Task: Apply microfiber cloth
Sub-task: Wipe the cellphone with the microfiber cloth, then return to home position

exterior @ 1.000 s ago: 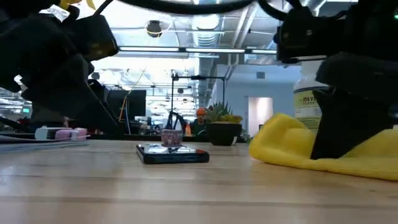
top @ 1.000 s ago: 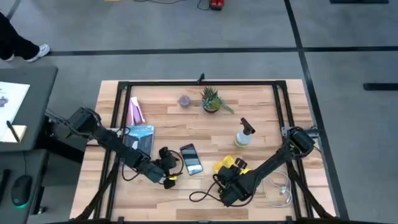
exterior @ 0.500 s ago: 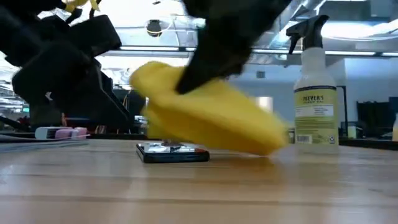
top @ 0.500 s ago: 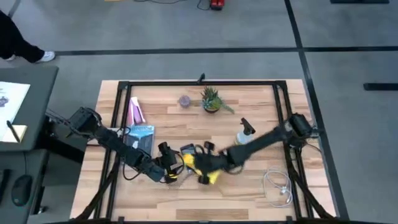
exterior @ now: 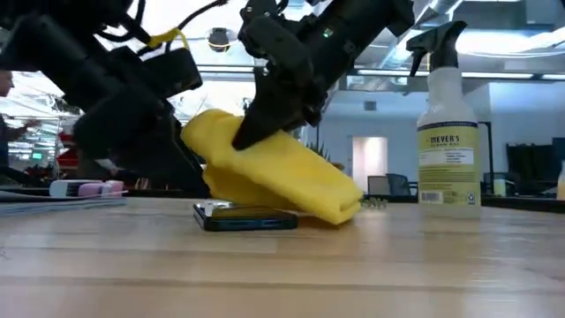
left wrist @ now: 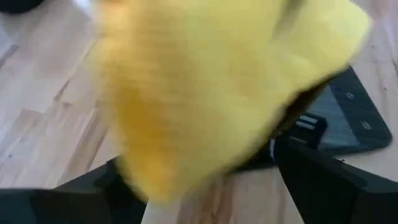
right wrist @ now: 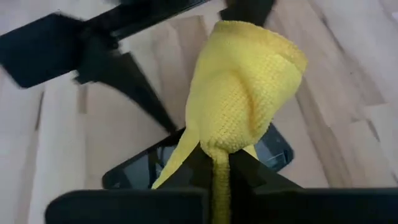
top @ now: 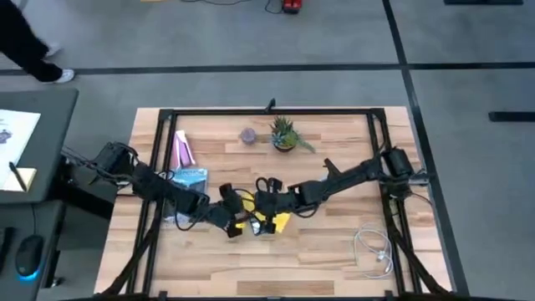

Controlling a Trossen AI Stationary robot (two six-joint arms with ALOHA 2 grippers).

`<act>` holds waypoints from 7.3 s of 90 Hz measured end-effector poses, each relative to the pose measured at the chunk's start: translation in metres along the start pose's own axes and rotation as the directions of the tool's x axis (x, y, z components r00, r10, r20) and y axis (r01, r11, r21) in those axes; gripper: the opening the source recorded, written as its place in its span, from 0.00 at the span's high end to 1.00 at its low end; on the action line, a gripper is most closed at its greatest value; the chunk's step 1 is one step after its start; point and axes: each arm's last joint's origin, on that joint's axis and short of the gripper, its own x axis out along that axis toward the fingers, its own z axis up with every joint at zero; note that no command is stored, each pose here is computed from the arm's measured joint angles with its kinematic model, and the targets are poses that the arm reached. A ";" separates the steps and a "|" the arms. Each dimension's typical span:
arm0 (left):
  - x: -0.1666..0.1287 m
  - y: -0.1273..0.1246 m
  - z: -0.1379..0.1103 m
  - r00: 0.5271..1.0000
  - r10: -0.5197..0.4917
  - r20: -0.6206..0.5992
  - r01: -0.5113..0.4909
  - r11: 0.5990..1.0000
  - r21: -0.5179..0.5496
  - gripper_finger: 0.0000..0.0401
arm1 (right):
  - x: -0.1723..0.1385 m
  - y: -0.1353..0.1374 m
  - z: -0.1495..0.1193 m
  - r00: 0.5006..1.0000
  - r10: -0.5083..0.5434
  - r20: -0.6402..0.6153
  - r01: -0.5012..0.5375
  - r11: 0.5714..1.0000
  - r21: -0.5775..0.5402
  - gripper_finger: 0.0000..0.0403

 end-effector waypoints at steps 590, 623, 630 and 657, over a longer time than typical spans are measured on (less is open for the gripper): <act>-0.192 0.117 0.004 0.805 -0.199 0.559 0.406 0.872 -0.274 0.28 | -0.261 -0.082 -0.163 0.686 0.466 0.558 -0.632 0.763 0.139 0.84; -0.174 0.128 -0.014 0.746 -0.176 0.643 0.418 0.874 -0.246 0.28 | -0.234 -0.113 -0.176 0.586 0.466 0.663 -0.631 0.776 0.012 0.93; -0.168 0.131 -0.015 0.737 -0.167 0.655 0.410 0.881 -0.236 0.28 | -0.233 -0.120 -0.174 0.586 0.454 0.671 -0.617 0.787 0.005 0.96; -0.147 0.144 -0.025 0.754 -0.168 0.635 0.364 0.912 -0.191 0.28 | -0.229 -0.141 -0.174 0.588 0.380 0.714 -0.551 0.835 0.010 0.99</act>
